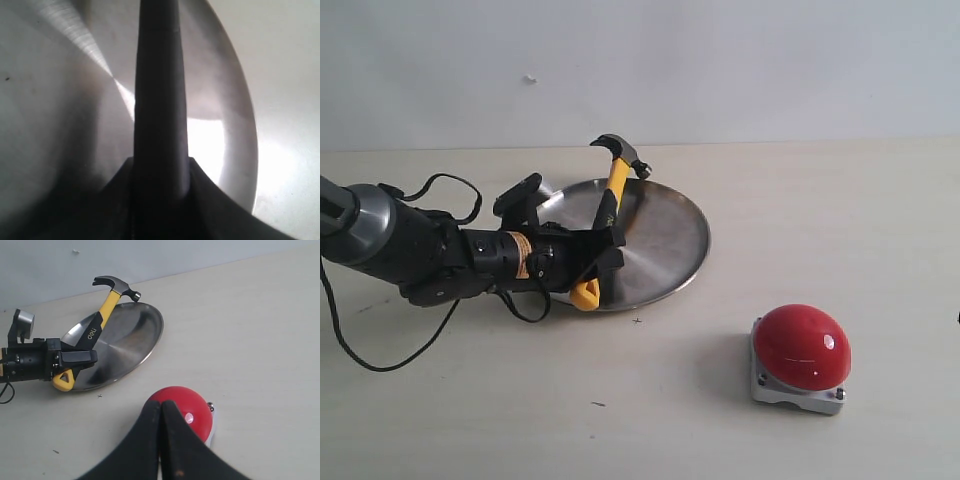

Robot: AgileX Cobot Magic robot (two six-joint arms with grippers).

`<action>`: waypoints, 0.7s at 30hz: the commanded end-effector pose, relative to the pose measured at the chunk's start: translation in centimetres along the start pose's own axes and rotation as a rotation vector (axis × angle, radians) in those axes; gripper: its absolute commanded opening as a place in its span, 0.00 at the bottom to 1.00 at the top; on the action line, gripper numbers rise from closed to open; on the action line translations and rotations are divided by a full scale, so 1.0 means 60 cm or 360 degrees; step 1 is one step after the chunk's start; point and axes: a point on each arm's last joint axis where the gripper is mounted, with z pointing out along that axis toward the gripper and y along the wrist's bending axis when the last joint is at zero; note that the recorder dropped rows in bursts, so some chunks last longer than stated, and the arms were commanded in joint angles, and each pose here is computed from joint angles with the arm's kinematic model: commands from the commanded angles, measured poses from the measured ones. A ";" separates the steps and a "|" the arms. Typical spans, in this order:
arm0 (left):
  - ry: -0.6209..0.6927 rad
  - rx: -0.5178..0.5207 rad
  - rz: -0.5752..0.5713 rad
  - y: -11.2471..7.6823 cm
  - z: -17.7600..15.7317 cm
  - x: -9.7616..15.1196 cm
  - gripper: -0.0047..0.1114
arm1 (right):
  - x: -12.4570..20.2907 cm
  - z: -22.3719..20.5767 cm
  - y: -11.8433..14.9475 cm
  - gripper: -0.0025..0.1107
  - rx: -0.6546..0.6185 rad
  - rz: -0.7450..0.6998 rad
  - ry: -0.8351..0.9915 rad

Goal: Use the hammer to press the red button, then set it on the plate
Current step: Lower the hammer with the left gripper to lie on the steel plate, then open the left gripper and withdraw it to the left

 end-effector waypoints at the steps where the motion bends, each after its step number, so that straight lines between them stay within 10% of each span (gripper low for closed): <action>1: 0.0015 0.0058 0.0075 -0.010 0.003 0.001 0.05 | 0.000 -0.001 0.001 0.02 -0.0029 -0.0008 -0.0010; 9: 0.0022 0.0053 0.0085 -0.010 0.003 0.002 0.38 | 0.000 -0.001 0.001 0.02 -0.0029 -0.0008 -0.0010; 21: 0.0040 0.0037 0.0148 -0.002 -0.003 -0.004 0.47 | 0.000 -0.001 0.001 0.02 -0.0029 -0.0008 -0.0010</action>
